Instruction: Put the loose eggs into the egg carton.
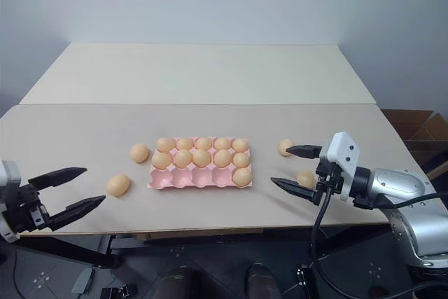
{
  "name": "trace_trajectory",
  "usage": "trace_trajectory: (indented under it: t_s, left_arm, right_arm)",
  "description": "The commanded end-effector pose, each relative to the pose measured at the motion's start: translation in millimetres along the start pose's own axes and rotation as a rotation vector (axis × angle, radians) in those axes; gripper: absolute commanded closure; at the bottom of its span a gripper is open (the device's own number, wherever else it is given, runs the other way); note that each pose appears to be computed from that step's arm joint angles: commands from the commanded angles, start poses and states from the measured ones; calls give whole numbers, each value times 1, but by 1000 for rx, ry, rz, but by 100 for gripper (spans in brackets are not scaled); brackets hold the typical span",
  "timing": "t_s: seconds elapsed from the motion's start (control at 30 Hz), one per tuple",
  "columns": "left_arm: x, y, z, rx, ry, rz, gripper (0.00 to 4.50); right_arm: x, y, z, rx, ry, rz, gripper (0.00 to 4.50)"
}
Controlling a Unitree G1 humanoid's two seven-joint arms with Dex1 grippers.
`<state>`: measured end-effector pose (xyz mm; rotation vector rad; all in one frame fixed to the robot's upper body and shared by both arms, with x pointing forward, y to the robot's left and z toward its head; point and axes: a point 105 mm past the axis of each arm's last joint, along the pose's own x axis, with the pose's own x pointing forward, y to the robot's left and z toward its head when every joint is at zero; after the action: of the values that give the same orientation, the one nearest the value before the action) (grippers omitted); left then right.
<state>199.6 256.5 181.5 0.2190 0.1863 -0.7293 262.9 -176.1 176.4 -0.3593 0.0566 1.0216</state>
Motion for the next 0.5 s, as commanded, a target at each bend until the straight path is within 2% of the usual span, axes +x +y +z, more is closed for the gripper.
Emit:
trace_trajectory:
  t_s: [0.03,0.13,0.5]
  left_arm:
    - [0,2,13,45,-33,20,3]
    - [0,3,17,12,-52,19,3]
    - [2,-3,16,57,-30,-50,3]
  right_arm:
    - [0,2,9,-31,-27,4,0]
    - [-1,2,9,-30,-26,2,0]
    - [-9,-6,7,-11,17,-75,0]
